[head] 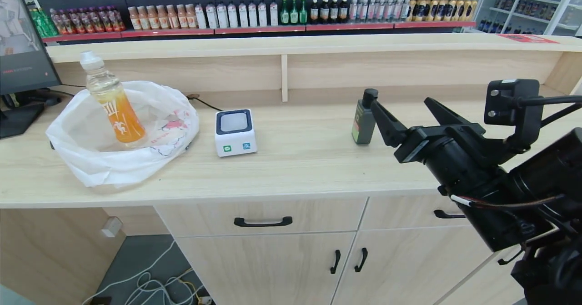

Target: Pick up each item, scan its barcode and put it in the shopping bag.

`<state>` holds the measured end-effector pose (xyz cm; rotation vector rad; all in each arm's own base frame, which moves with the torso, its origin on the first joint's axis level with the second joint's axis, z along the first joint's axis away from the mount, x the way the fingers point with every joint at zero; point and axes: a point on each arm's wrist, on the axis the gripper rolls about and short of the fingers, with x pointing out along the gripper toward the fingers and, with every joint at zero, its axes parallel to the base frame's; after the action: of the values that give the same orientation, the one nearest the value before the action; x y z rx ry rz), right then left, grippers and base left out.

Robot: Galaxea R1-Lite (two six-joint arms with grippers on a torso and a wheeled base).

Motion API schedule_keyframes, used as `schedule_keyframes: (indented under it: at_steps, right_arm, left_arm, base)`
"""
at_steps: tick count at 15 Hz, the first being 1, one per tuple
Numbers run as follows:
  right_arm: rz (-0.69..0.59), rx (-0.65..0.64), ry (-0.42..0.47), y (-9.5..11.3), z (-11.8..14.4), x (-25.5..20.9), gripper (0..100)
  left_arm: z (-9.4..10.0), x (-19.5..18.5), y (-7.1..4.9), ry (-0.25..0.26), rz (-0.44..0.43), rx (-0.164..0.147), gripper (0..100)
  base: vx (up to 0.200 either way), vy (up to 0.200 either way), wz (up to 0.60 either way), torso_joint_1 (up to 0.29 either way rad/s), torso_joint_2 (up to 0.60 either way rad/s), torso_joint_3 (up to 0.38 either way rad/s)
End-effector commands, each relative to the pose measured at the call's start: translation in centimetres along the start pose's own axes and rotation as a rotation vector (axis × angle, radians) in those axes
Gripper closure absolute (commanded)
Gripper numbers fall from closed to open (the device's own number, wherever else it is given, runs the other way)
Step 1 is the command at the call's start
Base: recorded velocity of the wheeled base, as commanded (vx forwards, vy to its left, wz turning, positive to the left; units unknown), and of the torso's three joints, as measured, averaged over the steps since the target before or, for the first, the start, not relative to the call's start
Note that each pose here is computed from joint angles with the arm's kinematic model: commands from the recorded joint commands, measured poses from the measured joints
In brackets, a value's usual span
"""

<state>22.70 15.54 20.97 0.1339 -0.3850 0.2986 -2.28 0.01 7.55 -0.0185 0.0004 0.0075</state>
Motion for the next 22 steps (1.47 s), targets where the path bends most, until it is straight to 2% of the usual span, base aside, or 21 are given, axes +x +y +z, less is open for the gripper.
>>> schedule_keyframes:
  at_steps: [1,2,5,8,13,22]
  right_arm:
    - [-0.022,-0.016,0.010,-0.6,-0.5,0.4,0]
    - [-0.060,-0.061,0.014,-1.6,-0.9,1.0,0]
    - [-0.057,-0.083,0.025,-1.9,-1.7,1.7,0]
    - [-0.064,-0.108,0.055,-3.1,-3.2,3.3,0]
    - [-0.095,-0.077,0.136,-4.4,-5.4,6.7,0]
    - [-0.110,-0.081,0.168,-6.6,-9.8,10.9,0]
  left_arm:
    - [0.0,0.0,0.0,0.000,0.000,0.000,0]
    - [0.0,0.0,0.0,0.000,0.000,0.000,0]
    - [0.0,0.0,0.0,0.000,0.000,0.006,0]
    - [0.0,0.0,0.0,0.000,0.000,0.006,0]
    - [0.0,0.0,0.0,0.000,0.000,0.006,0]
    - [0.0,0.0,0.0,0.000,0.000,0.006,0]
  base:
    - [0.000,0.000,0.00,0.000,0.00,0.000]
    - [0.000,0.000,0.00,0.000,0.00,0.000]
    - [0.000,0.000,0.00,0.000,0.00,0.000]
    - [0.000,0.000,0.00,0.000,0.00,0.000]
    - [0.000,0.000,0.00,0.000,0.00,0.000]
    - [0.000,0.000,0.00,0.000,0.00,0.000]
